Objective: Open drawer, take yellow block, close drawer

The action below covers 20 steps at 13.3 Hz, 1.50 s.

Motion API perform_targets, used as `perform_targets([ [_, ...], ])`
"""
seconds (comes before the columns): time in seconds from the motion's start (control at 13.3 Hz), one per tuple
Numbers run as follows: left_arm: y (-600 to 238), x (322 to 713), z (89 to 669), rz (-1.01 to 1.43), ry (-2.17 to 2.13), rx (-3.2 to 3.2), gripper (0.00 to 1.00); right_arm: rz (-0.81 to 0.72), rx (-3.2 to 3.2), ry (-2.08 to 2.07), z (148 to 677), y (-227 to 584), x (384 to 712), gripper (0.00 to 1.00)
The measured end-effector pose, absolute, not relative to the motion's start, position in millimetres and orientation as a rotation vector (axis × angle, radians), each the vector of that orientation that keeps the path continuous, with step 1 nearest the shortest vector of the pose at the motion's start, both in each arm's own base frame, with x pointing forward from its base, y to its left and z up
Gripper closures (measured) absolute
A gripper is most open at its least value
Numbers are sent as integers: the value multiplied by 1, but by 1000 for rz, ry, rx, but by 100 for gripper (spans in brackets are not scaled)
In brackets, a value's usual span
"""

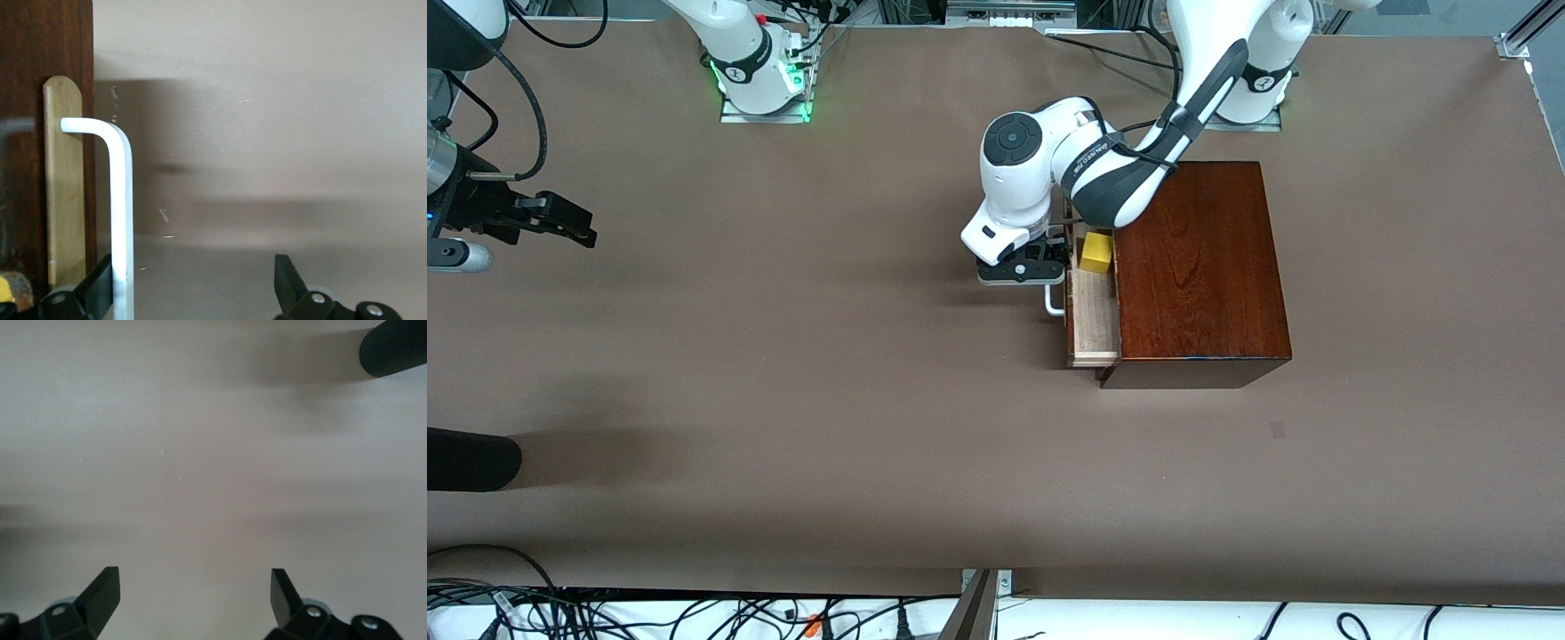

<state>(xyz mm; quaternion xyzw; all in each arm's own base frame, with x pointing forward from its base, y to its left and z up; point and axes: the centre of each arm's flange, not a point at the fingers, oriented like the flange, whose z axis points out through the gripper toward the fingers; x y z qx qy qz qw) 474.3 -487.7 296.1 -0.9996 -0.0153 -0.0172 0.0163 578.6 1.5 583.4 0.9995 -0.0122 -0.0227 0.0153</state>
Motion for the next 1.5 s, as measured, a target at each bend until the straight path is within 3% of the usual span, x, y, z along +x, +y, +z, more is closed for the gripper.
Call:
perform_targets([
  [1.13,-506,465,307,-49,-36,-3122,0,-65,3110,-38,584,1,579,0],
  [1.5,-503,475,357,-3,-48,-3024,0,-65,3110,-38,584,1,579,0],
])
